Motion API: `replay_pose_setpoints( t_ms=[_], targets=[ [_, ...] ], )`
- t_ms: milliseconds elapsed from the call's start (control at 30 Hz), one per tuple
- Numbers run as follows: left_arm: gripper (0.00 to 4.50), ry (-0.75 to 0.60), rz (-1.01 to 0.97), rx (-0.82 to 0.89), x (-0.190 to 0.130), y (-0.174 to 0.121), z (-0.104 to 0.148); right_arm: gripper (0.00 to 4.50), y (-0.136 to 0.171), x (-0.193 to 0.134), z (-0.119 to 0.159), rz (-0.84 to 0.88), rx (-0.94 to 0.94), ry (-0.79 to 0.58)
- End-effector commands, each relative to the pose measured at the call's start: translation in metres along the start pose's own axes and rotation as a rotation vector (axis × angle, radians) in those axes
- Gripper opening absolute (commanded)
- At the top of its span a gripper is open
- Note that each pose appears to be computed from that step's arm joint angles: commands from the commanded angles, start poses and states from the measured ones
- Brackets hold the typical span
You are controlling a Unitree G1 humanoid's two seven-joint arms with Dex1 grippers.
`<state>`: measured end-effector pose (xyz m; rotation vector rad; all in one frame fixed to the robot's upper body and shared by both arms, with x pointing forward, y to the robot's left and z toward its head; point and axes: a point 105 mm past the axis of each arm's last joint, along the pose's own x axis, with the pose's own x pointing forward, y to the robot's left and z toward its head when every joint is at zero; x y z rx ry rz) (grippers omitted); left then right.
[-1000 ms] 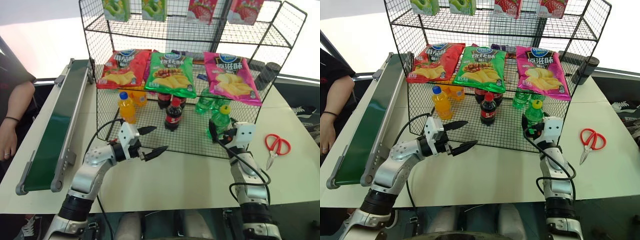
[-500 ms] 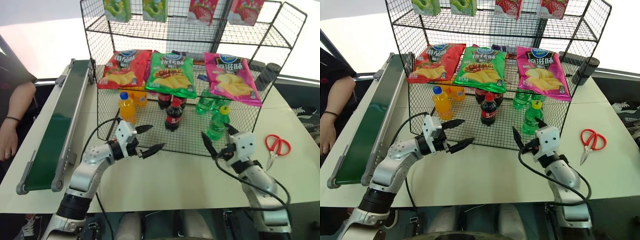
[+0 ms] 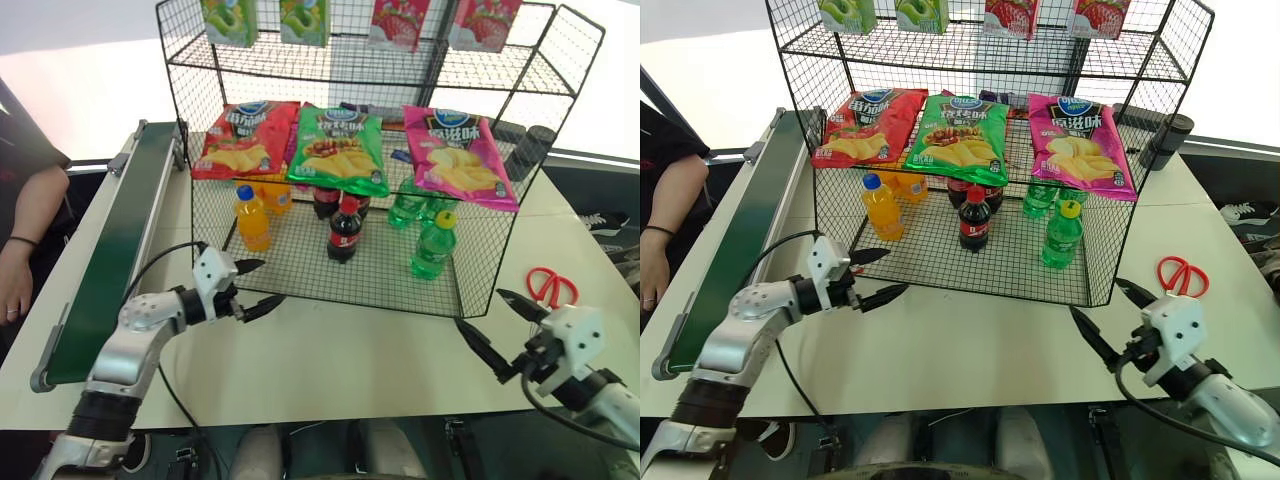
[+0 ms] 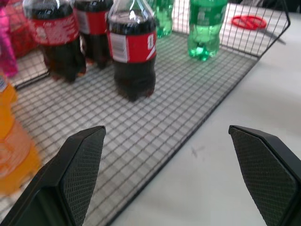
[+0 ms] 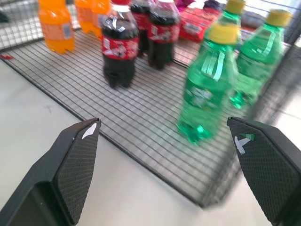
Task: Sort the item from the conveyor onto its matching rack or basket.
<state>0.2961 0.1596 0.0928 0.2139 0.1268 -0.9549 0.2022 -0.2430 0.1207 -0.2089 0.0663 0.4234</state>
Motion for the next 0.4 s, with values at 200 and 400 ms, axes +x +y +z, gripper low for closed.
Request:
replay_pose_setpoints(
  t_ms=[200,400],
  targets=[
    [4.50,0.006,0.045,0.011,-0.0182,0.0094,0.0002,4.48,-0.0140,-0.0077,0.0064,-0.020,-0.010,-0.014],
    [4.50,0.009,0.067,0.016,-0.0209,0.0115,-0.0016,4.48,-0.0137,-0.0050,0.0053,-0.007,0.000,-0.010]
  ],
)
